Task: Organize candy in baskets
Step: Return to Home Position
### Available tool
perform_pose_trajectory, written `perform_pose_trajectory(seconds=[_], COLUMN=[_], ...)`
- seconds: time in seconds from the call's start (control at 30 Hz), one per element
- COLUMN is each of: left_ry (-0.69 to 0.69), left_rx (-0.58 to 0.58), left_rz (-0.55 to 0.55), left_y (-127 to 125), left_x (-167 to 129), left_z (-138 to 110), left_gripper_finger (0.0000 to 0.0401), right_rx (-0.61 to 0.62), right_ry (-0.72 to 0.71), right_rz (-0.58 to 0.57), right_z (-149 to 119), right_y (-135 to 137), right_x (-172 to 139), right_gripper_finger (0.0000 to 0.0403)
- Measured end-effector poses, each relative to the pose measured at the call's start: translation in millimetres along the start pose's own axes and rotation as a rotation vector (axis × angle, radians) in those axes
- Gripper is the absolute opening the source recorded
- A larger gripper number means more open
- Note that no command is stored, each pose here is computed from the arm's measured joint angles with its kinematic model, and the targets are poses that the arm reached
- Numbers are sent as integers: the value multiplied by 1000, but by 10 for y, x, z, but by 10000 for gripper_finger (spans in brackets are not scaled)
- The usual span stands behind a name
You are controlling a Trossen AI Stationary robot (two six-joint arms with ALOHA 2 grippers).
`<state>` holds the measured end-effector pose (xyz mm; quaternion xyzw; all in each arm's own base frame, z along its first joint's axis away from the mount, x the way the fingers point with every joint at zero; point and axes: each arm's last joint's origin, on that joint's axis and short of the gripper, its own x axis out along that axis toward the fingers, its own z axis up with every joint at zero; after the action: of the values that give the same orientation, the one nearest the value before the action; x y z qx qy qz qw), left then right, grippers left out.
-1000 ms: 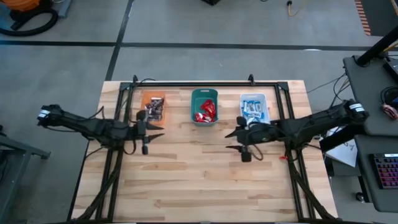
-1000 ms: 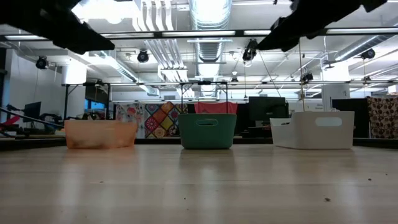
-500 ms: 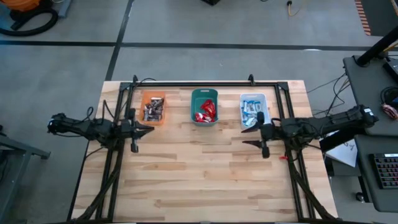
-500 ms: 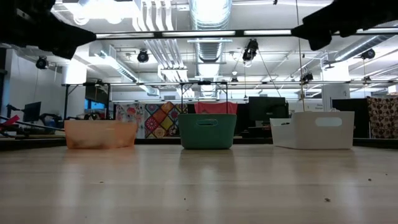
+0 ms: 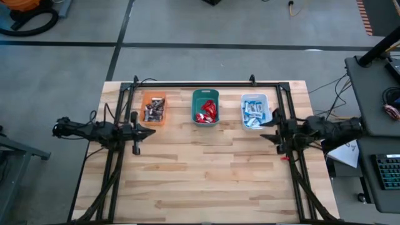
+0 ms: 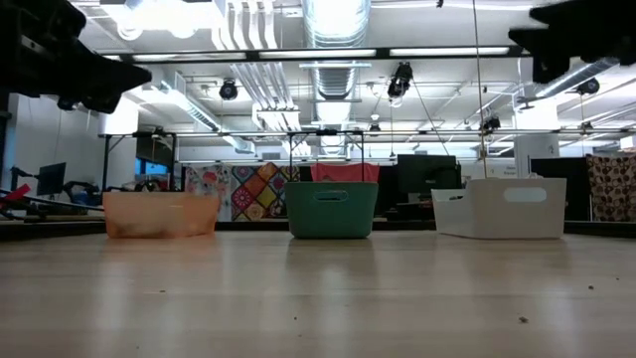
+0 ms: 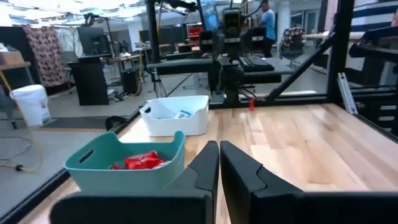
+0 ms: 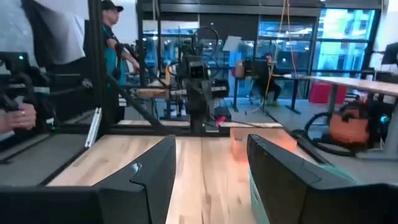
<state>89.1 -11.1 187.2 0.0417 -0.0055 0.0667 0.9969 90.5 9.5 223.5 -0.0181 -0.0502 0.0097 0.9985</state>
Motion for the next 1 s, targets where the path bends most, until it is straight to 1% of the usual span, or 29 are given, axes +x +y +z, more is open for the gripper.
perform_pose_trajectory(seconds=[0.13, 0.23, 0.33, 0.4, 0.47, 0.57, 0.63, 0.7, 1.0], left_ry=[-2, -51, -43, -60, -43, -35, -34, -36, -34], left_rx=[-22, -40, -37, -47, -86, -219, -283, -297, -302], left_rz=[-31, -86, -120, -85, 9, 169, 217, 232, 232], left_y=[-25, -62, -76, -62, -36, 11, 23, 27, 25], left_x=[23, 58, 65, 62, 65, 63, 63, 63, 68], left_z=[-78, -143, -148, -133, -145, -148, -153, -148, -147], left_gripper_finger=[0, 0, 0, 0, 0, 0, 0, 0, 0], right_rx=[27, 32, 19, -15, -61, -102, -104, -105, -105], right_ry=[-15, -17, 15, 12, 11, 15, 28, 32, 38], right_rz=[-2, -2, -10, -15, -15, -15, -13, -13, -12], right_z=[-249, -435, -484, -481, -480, -484, -496, -499, -505], right_y=[7, 21, 18, 17, 16, 16, 17, 18, 18], right_x=[-35, 8, 19, 19, 16, 16, 16, 20, 23], right_gripper_finger=[189, 189, 189, 189, 189, 189, 189, 189, 189])
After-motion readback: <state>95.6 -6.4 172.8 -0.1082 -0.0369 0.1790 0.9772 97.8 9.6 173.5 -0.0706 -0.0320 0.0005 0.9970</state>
